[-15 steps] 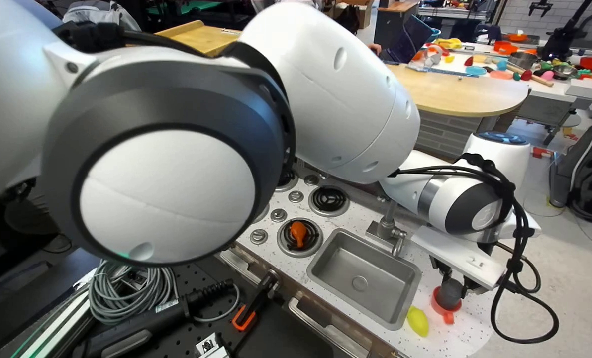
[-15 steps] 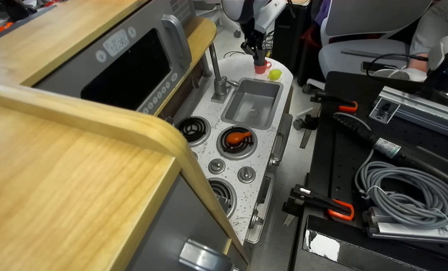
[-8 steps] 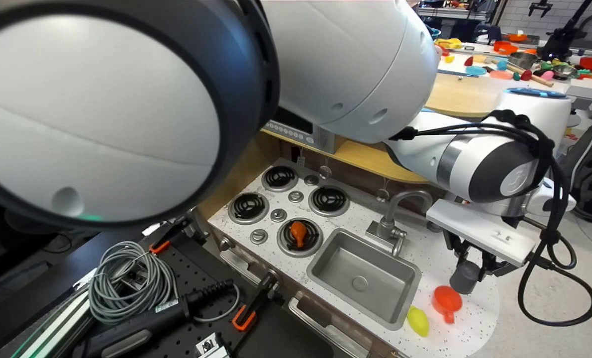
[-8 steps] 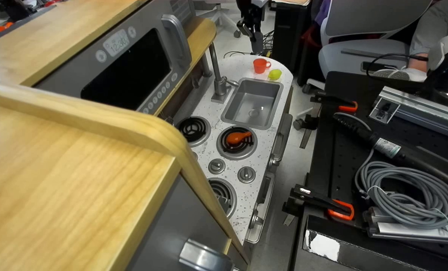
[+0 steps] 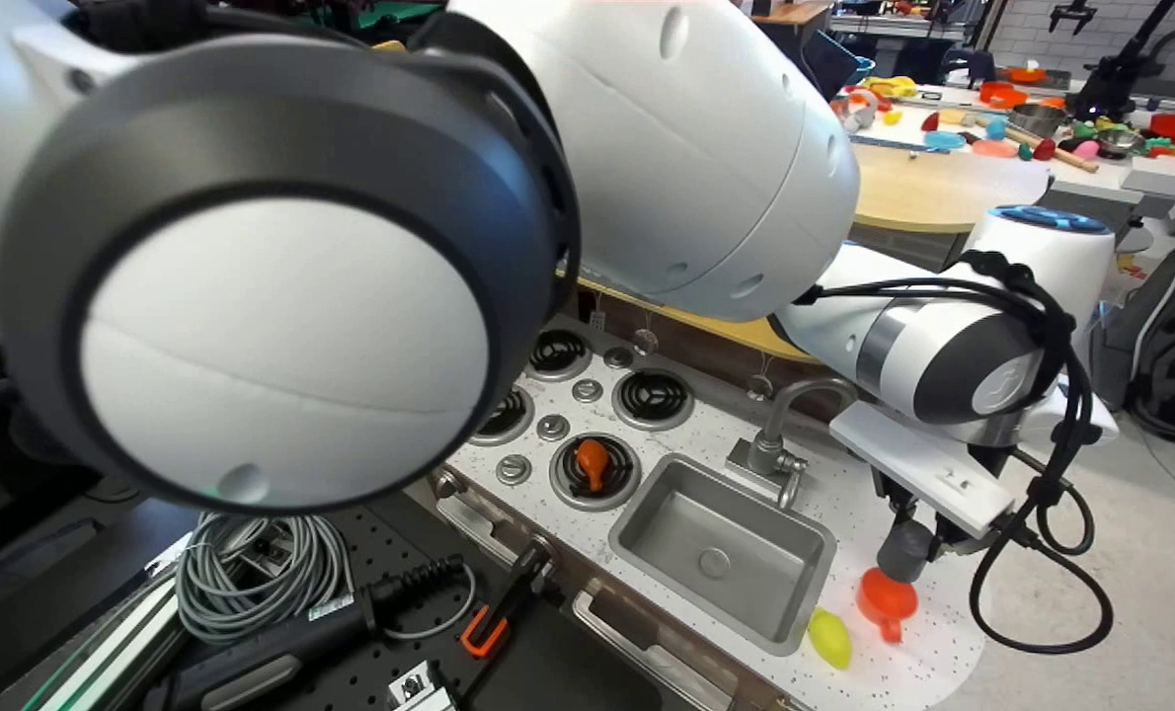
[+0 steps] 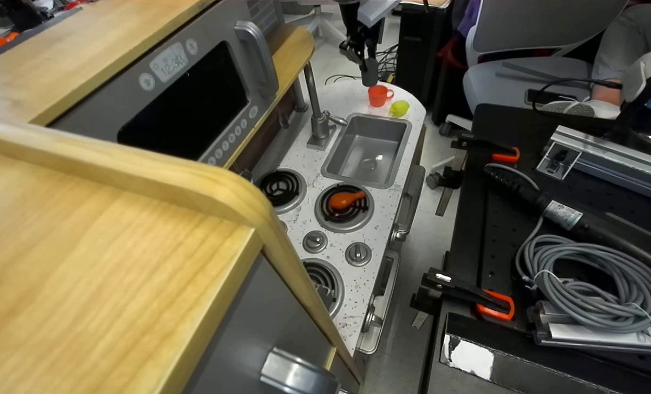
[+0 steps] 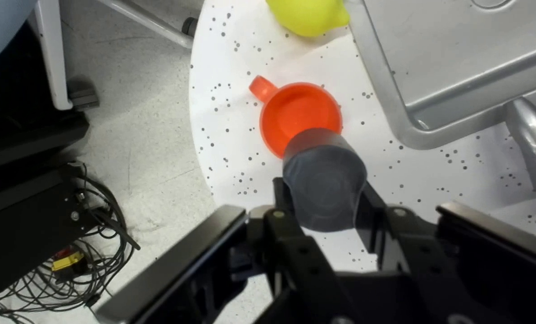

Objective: Remove the grey cylinder from the orange mug

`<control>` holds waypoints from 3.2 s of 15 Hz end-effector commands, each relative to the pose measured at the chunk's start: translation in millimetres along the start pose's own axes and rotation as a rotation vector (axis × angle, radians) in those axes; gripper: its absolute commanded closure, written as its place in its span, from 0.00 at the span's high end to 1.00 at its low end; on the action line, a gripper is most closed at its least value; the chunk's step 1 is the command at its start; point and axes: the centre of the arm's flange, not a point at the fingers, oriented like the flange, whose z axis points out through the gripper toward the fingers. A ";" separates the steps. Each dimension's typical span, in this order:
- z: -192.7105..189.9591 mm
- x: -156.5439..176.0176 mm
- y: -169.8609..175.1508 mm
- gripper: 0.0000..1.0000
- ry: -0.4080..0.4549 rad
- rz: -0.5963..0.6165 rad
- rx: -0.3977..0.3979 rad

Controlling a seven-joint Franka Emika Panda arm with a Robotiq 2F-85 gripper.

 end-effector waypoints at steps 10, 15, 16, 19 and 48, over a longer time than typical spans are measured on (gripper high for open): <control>12.9 50.2 -14.1 0.11 0.091 0.112 0.073; 65.1 37.7 -9.3 0.11 0.037 0.154 0.055; 77.9 34.3 -8.4 0.11 0.019 0.167 0.055; 87.6 30.9 -6.8 0.11 0.004 0.186 0.051; -210.7 -135.3 20.7 1.00 -0.045 -0.098 0.086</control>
